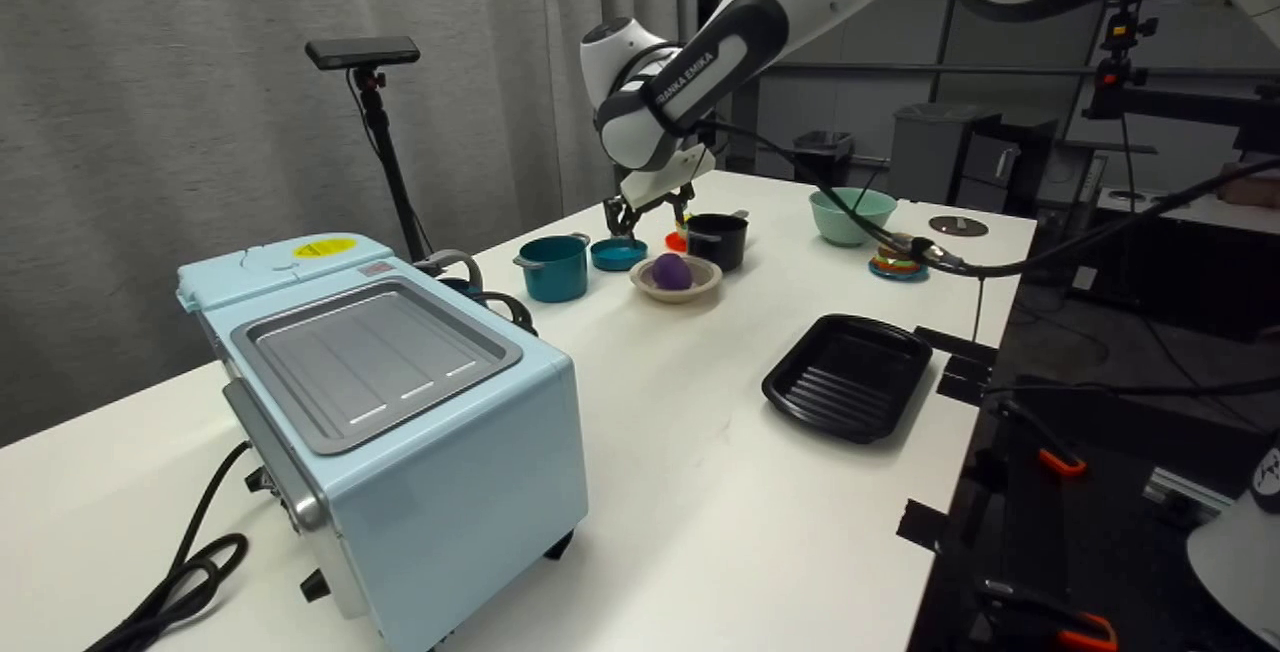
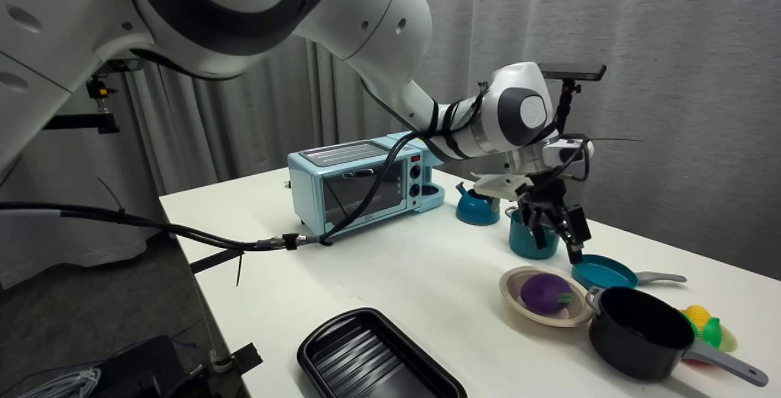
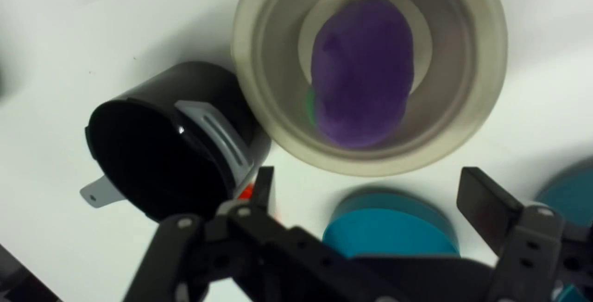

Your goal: Put the purple plush toy on the cream colored plate

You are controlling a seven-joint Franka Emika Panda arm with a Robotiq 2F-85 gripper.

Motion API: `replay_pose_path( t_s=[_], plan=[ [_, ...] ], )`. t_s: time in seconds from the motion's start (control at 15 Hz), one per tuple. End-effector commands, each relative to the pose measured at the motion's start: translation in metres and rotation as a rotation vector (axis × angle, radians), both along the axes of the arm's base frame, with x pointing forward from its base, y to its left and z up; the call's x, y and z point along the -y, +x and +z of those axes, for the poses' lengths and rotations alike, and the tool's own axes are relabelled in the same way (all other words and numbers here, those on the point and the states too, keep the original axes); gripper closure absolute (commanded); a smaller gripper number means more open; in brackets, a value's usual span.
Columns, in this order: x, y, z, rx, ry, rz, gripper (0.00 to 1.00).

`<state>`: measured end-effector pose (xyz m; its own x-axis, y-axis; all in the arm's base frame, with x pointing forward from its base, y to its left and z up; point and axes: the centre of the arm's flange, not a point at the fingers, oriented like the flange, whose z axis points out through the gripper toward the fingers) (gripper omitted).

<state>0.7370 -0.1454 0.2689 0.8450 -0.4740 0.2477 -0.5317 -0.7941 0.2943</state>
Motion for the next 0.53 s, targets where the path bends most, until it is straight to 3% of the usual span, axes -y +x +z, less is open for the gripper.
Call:
replay_pose_path(
  t_s=[0.0, 0.47],
  plan=[
    [0.001, -0.010, 0.039, 0.065, 0.027, -0.021, 0.00],
    [0.004, -0.020, 0.091, 0.125, 0.029, -0.018, 0.00]
  ],
)
